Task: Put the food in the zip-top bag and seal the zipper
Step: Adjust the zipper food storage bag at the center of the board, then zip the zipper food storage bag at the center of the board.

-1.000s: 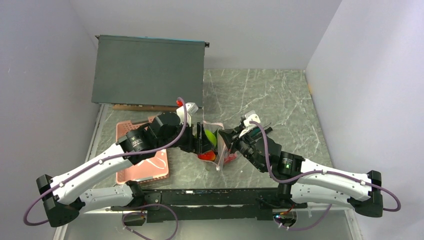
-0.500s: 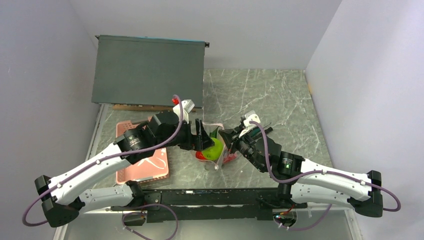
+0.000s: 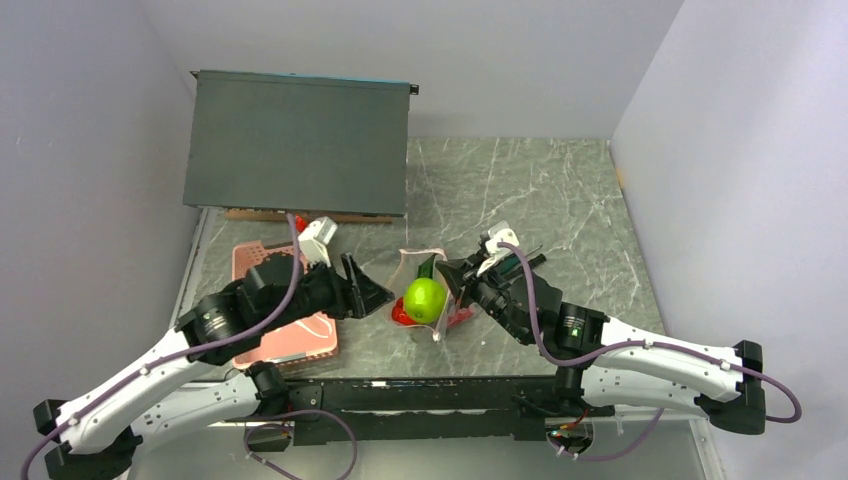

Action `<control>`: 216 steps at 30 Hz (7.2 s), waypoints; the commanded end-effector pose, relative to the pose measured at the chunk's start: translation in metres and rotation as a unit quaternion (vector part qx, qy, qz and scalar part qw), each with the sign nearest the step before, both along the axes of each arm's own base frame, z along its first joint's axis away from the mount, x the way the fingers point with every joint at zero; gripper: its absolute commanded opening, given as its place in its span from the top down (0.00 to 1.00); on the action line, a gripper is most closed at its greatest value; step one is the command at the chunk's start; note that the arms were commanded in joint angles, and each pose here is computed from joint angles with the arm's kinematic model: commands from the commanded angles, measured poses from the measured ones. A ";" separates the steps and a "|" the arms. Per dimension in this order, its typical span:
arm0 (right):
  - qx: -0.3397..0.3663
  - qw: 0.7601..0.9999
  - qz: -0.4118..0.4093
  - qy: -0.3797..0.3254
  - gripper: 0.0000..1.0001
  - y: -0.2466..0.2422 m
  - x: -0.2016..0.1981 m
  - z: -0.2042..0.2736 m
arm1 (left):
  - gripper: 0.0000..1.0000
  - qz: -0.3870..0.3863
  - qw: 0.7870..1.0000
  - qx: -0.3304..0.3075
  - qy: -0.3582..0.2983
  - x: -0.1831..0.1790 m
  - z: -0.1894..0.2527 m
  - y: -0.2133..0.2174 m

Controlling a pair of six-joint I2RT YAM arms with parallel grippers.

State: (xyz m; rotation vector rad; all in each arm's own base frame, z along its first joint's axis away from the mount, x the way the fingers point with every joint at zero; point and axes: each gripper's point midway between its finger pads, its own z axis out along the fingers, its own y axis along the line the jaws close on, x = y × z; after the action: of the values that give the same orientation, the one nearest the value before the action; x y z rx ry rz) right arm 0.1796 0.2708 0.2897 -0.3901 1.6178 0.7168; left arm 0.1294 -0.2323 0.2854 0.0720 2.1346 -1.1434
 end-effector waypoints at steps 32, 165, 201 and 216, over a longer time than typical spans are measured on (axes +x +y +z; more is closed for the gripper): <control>-0.221 0.966 -0.096 0.094 1.00 -0.005 0.021 0.054 | 1.00 0.015 0.979 -0.201 -0.008 0.004 0.046 -0.020; -0.094 0.979 0.152 -0.099 0.63 0.000 -0.048 0.013 | 1.00 -0.397 0.752 0.160 -0.501 -0.004 0.031 -0.073; 0.056 0.952 0.290 -0.082 0.02 0.024 -0.054 0.036 | 1.00 -0.173 0.900 0.004 -0.400 -0.005 0.073 -0.032; 0.064 0.940 0.325 -0.076 0.55 0.030 -0.055 0.036 | 1.00 -0.161 0.911 0.009 -0.380 -0.004 0.070 -0.025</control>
State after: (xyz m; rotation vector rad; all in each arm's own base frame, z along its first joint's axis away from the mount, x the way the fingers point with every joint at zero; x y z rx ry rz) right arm 0.1336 0.2983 0.2933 -0.8646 1.4015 1.1727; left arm 0.1270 -0.2644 0.3211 0.8437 1.5320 -1.0091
